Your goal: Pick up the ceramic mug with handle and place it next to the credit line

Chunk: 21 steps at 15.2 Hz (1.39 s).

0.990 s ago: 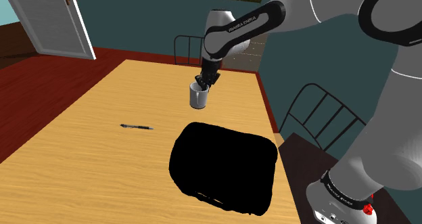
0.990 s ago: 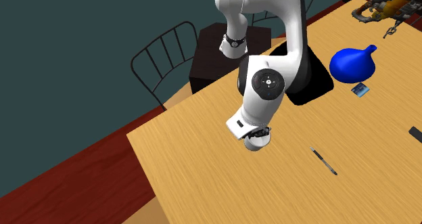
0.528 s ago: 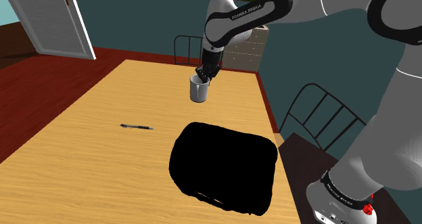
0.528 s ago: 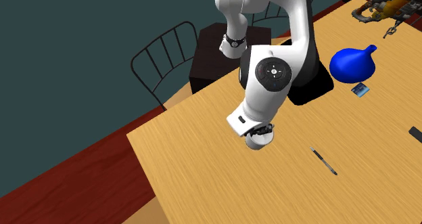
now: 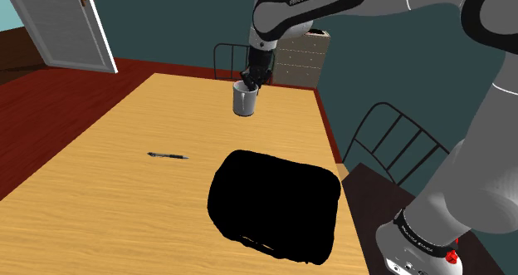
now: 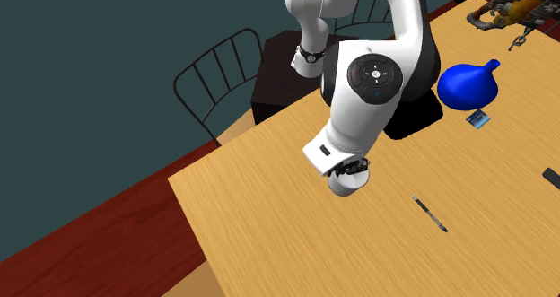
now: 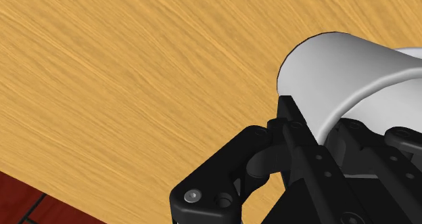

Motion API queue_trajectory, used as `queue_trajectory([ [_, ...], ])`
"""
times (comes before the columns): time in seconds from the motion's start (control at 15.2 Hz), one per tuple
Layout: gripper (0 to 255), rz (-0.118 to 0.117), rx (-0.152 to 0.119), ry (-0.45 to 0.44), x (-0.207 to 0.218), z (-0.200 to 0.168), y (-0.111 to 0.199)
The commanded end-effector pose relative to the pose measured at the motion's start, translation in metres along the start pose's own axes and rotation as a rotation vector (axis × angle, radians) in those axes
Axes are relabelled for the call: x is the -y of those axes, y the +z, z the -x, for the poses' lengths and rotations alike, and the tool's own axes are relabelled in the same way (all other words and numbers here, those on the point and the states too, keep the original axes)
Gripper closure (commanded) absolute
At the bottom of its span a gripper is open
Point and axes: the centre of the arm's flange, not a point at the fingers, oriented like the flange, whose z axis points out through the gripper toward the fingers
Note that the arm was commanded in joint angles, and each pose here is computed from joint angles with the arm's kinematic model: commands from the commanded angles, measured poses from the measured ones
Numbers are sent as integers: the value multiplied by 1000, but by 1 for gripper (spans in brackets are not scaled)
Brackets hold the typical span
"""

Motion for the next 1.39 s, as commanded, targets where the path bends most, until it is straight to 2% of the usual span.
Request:
queue_trajectory([
  [0.0, 255, 0, 0, 0, 1, 0, -10],
  [0.92, 255, 0, 0, 0, 7, -4, -82],
  [1.32, 255, 0, 0, 0, 78, 31, -79],
])
